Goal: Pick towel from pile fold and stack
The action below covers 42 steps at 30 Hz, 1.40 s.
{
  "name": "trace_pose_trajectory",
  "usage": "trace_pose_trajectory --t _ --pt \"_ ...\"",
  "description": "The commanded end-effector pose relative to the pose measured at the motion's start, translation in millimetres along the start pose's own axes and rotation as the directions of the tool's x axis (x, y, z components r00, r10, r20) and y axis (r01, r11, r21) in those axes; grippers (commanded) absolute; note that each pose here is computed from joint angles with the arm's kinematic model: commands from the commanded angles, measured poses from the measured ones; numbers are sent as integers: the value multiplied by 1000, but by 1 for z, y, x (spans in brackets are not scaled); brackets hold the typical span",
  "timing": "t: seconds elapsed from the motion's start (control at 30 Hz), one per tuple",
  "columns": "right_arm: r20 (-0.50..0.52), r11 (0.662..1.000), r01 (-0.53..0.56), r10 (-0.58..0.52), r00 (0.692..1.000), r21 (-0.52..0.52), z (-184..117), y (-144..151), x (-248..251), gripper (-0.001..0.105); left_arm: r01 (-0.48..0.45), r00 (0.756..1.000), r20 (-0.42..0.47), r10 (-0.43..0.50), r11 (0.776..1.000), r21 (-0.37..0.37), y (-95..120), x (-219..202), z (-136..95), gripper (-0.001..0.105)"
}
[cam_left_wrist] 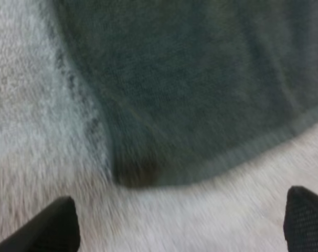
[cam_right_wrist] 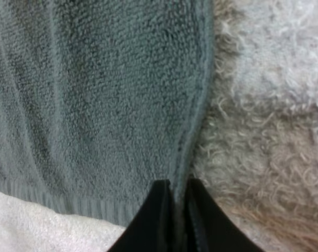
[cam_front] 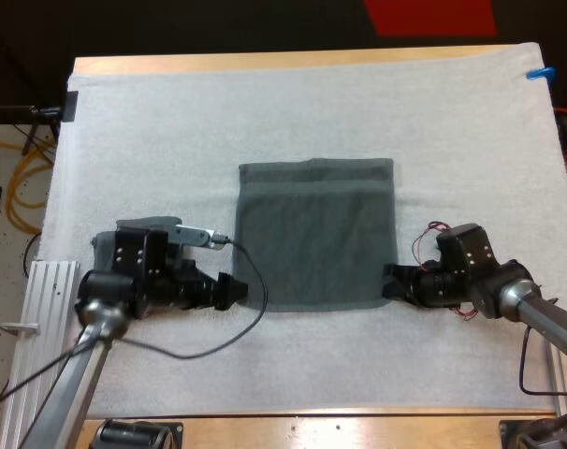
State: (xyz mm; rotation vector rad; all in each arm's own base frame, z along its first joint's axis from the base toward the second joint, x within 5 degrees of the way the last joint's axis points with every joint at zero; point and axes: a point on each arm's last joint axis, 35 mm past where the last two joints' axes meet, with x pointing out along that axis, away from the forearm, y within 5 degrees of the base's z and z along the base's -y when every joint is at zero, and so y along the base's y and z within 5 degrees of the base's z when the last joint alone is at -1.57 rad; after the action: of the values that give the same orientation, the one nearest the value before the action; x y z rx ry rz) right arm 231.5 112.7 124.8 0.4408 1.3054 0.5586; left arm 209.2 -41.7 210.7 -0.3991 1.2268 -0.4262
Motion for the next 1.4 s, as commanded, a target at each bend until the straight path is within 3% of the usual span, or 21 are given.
trace_pose_trajectory --t 0.0,0.2,0.43,0.77,1.17,1.37 --pt "-11 1000 -10 10 1000 -8 -2 0 1 0 15 1000 3 -15 1000 3 1 7 5 76" --pt "-16 1000 -20 20 1000 -8 -2 1 1 0 94 993 -74 -97 995 -38 16 43 14 76" --pt "-18 1000 -24 24 1000 -8 -2 1 1 0 113 980 -152 -126 989 -93 33 76 14 76" --pt "-18 1000 -24 24 1000 -8 -2 1 1 0 279 928 -207 -309 947 -159 37 91 10 76" --pt "-18 1000 -24 24 1000 -8 -2 1 1 0 265 926 -227 -302 948 -179 37 91 7 74" --pt "-18 1000 -24 24 1000 -8 -2 1 1 0 220 939 -229 -256 960 -172 39 91 7 59"
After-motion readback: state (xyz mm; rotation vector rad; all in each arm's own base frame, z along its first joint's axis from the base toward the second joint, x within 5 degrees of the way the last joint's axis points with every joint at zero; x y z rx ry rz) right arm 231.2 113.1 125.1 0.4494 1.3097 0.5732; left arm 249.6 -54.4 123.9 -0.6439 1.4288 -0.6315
